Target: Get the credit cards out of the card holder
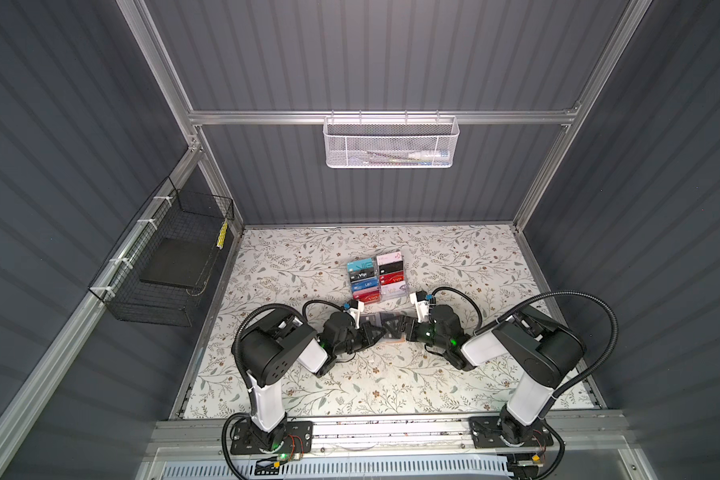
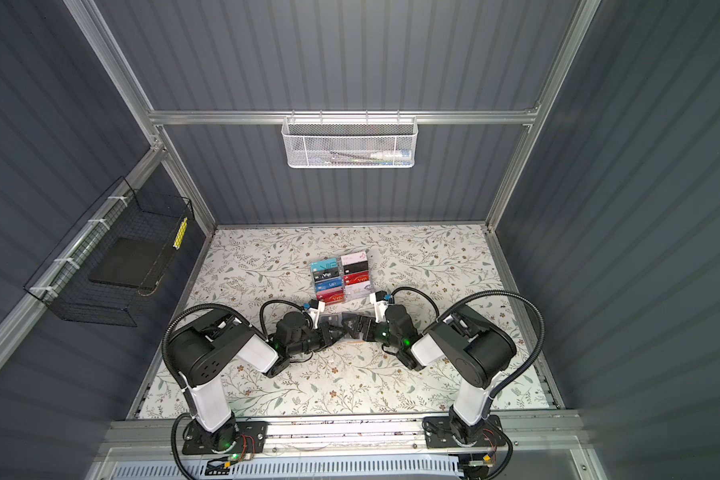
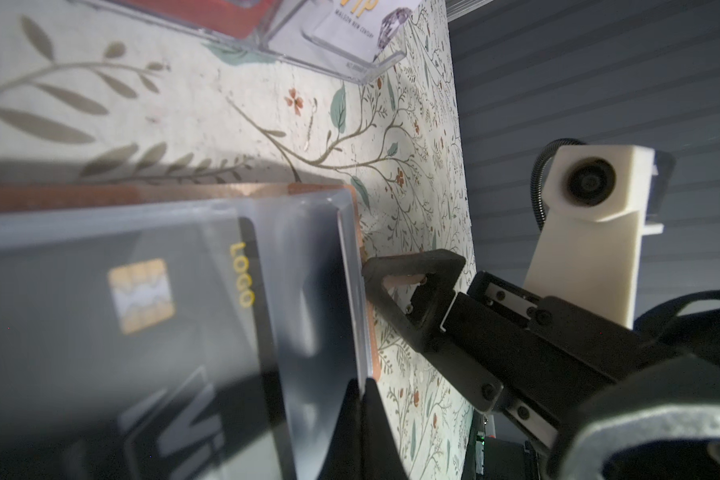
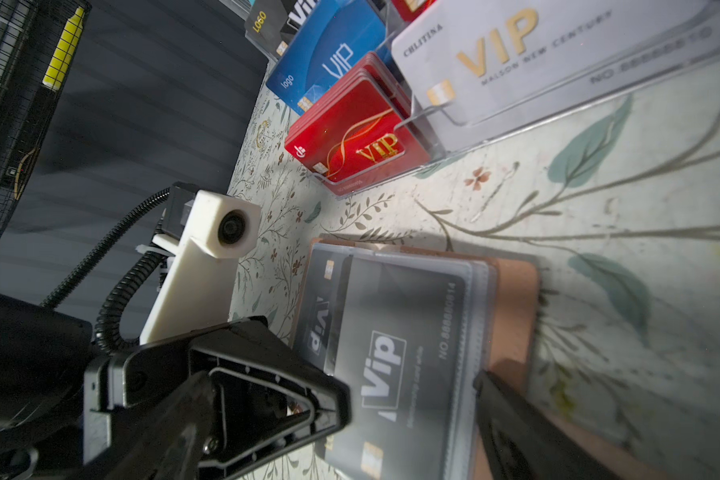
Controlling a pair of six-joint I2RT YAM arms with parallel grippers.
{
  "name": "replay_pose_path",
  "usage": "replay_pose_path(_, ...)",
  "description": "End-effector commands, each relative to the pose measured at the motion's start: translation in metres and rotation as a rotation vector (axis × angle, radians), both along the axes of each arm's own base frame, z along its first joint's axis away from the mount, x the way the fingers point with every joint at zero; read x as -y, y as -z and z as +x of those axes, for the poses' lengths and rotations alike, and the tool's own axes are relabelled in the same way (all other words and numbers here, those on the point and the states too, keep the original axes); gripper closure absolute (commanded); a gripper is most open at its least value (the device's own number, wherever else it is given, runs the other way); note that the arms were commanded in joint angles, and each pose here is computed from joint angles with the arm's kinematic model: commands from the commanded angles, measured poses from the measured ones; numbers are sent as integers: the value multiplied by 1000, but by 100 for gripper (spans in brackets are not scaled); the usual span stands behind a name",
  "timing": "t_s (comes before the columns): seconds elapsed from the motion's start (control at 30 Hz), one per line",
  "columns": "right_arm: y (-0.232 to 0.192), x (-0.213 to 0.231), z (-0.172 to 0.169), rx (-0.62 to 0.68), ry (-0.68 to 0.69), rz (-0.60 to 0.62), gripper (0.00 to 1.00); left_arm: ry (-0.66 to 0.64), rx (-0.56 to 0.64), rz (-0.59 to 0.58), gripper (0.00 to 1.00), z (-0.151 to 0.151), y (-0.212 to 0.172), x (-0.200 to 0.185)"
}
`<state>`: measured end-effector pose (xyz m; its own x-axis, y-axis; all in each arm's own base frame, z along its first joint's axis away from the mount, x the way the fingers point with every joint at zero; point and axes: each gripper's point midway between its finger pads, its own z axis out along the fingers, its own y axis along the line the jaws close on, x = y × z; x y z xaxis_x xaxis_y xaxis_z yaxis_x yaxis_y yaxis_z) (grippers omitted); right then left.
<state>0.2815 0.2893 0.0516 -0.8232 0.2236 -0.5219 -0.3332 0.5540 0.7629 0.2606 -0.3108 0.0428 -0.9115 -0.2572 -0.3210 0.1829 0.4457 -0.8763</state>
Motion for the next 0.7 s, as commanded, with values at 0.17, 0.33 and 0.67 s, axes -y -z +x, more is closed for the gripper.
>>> replay_pose_path(0.17,82,25,-47,-303,-16,-187,1,20,30,-5,100,-2,-4,-6)
replay_pose_path(0.33,81,24,-47,-301,-19,-183,1,17,29,-10,99,0,-4,-8)
replay_pose_path(0.67,82,24,-47,-306,-20,-184,1,4,26,-28,96,3,-4,-12)
